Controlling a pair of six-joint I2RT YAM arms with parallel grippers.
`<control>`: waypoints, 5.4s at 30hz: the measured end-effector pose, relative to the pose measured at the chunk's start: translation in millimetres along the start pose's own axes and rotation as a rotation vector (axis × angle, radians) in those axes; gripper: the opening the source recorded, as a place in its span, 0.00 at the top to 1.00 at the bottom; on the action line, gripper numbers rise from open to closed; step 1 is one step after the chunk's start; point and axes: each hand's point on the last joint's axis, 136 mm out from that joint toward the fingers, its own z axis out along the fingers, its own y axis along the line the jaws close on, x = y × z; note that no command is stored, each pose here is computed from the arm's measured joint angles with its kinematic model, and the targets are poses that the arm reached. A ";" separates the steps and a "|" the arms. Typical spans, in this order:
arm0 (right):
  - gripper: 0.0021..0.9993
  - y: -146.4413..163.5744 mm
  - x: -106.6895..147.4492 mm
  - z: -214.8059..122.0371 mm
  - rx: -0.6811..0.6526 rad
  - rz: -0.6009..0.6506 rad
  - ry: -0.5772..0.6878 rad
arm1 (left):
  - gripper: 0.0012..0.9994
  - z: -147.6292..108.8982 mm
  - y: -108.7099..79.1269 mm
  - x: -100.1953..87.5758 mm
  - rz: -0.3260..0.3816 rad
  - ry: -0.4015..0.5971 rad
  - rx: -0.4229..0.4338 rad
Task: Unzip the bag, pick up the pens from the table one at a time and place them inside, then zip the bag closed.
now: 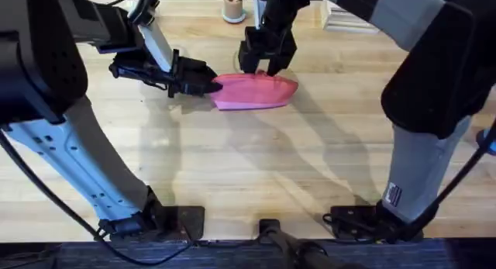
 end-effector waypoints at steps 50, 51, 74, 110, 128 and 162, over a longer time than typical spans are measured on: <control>0.97 -124.9 -20.8 -45.4 -0.053 0.232 -0.004 | 0.96 7.8 -0.3 -10.7 0.015 -0.048 0.009; 0.97 -127.5 -21.0 -45.7 -0.053 0.236 -0.004 | 0.96 8.6 -0.5 -11.5 0.015 -0.050 0.011; 0.97 -163.2 -16.5 17.9 -0.027 0.276 0.007 | 0.96 12.2 -2.5 -10.4 0.019 -0.037 0.023; 0.00 -140.8 10.1 -168.1 0.149 -0.269 -0.358 | 0.17 0.4 1.0 -3.3 -0.002 -0.019 -0.004; 0.00 -140.3 15.9 -174.8 0.152 -0.281 -0.365 | 0.00 -20.9 -2.2 -15.0 -0.123 -0.016 -0.009; 0.00 -144.3 63.9 -238.6 0.208 -0.284 -0.560 | 0.00 -128.2 -14.4 -156.5 -0.748 0.513 -0.702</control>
